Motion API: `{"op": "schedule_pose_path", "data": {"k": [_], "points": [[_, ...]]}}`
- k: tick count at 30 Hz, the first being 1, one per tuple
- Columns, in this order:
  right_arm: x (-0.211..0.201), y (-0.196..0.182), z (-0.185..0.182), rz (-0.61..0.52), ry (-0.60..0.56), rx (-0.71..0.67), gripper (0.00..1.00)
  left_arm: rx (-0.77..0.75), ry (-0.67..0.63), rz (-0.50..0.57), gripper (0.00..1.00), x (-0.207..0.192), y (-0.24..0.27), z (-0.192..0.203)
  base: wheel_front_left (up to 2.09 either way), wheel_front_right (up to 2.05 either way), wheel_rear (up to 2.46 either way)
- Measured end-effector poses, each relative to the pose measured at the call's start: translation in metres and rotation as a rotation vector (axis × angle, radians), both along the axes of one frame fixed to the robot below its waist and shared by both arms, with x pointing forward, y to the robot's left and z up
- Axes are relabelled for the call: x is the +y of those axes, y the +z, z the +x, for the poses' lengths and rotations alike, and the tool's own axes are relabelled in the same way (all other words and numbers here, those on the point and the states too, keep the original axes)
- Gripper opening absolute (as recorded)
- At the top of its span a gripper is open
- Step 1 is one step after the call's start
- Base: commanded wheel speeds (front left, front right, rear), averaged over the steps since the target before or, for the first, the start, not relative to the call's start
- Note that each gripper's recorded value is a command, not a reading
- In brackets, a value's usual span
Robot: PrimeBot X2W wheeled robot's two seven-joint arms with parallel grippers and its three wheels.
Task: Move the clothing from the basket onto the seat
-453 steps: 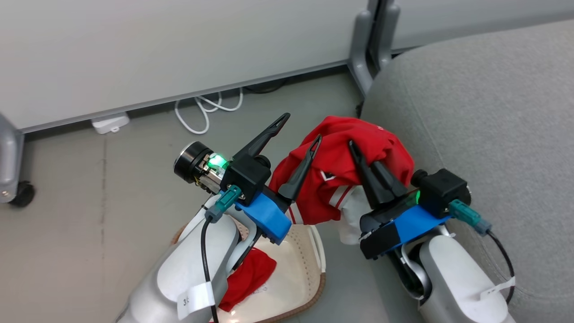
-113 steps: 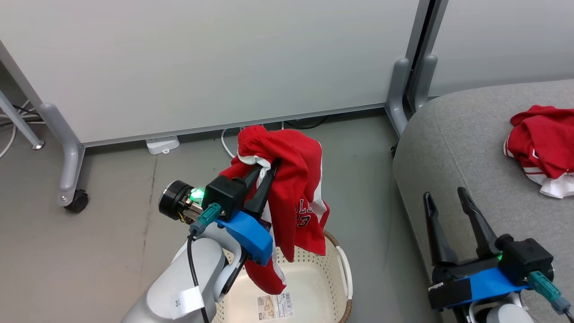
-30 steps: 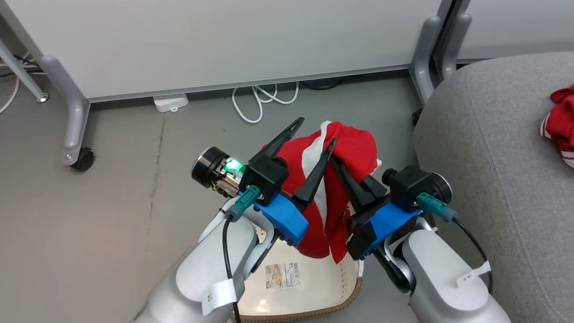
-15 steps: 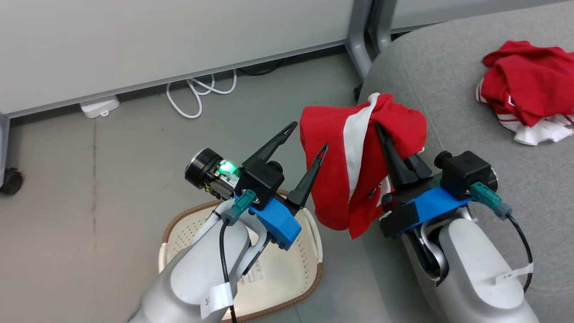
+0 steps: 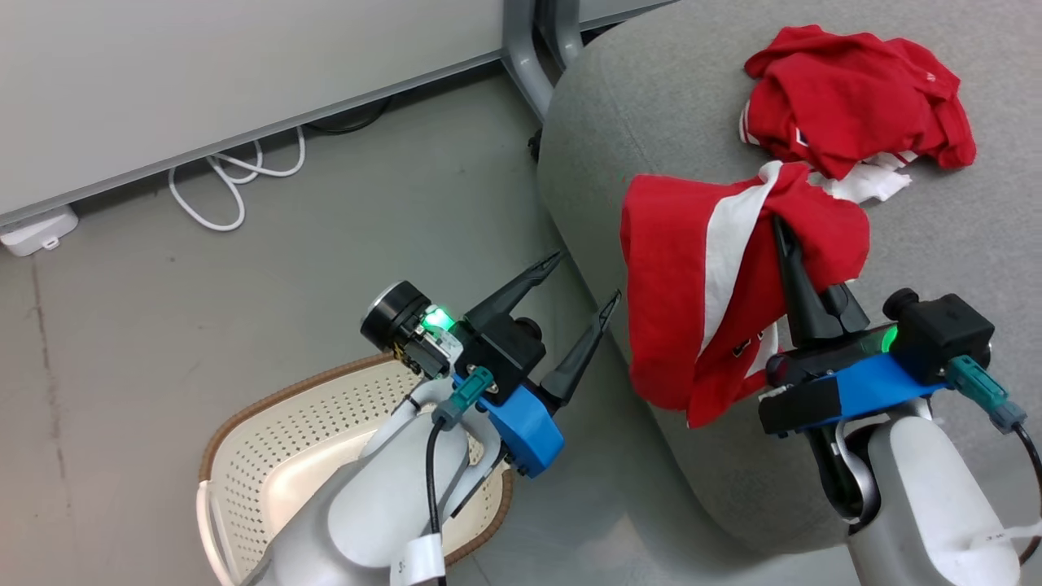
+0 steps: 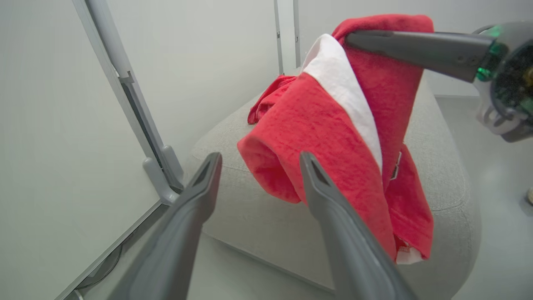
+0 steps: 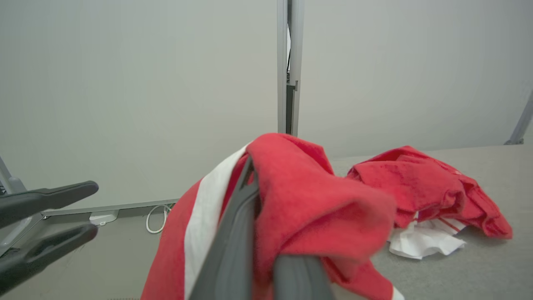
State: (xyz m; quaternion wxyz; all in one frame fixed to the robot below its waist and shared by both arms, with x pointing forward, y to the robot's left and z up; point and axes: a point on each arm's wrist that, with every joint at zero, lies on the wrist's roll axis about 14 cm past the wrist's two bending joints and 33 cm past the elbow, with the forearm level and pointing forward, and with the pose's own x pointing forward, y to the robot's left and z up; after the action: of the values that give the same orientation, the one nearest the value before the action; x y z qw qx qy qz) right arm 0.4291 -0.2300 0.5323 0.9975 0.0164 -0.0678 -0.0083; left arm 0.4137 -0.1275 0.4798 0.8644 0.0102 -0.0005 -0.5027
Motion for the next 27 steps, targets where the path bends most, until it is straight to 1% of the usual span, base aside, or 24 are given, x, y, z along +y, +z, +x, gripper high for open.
{"op": "schedule_pose_path", "data": {"k": [8, 11, 15, 21, 27], "points": [[-0.034, -0.006, -0.031, -0.01, -0.109, 0.02, 0.0, 0.021, -0.125, 0.014, 1.0, -0.03, -0.011, -0.028, 0.0, 0.0, 0.0], [-0.04, -0.01, -0.042, -0.008, -0.133, 0.034, 0.0, 0.022, -0.147, 0.015, 1.0, -0.036, -0.012, -0.033, 0.0, 0.0, 0.0], [-0.042, -0.009, -0.042, -0.007, -0.14, 0.027, 0.0, 0.028, -0.148, 0.014, 1.0, -0.036, -0.013, -0.034, 0.0, 0.0, 0.0], [-0.038, 0.002, -0.03, -0.022, -0.124, -0.006, 0.0, 0.036, -0.125, 0.008, 1.0, -0.03, -0.015, -0.026, 0.0, 0.0, 0.0], [-0.041, 0.039, 0.008, -0.076, -0.102, -0.111, 0.0, 0.032, -0.102, 0.002, 1.0, -0.025, -0.02, -0.007, 0.0, 0.0, 0.0]]}}
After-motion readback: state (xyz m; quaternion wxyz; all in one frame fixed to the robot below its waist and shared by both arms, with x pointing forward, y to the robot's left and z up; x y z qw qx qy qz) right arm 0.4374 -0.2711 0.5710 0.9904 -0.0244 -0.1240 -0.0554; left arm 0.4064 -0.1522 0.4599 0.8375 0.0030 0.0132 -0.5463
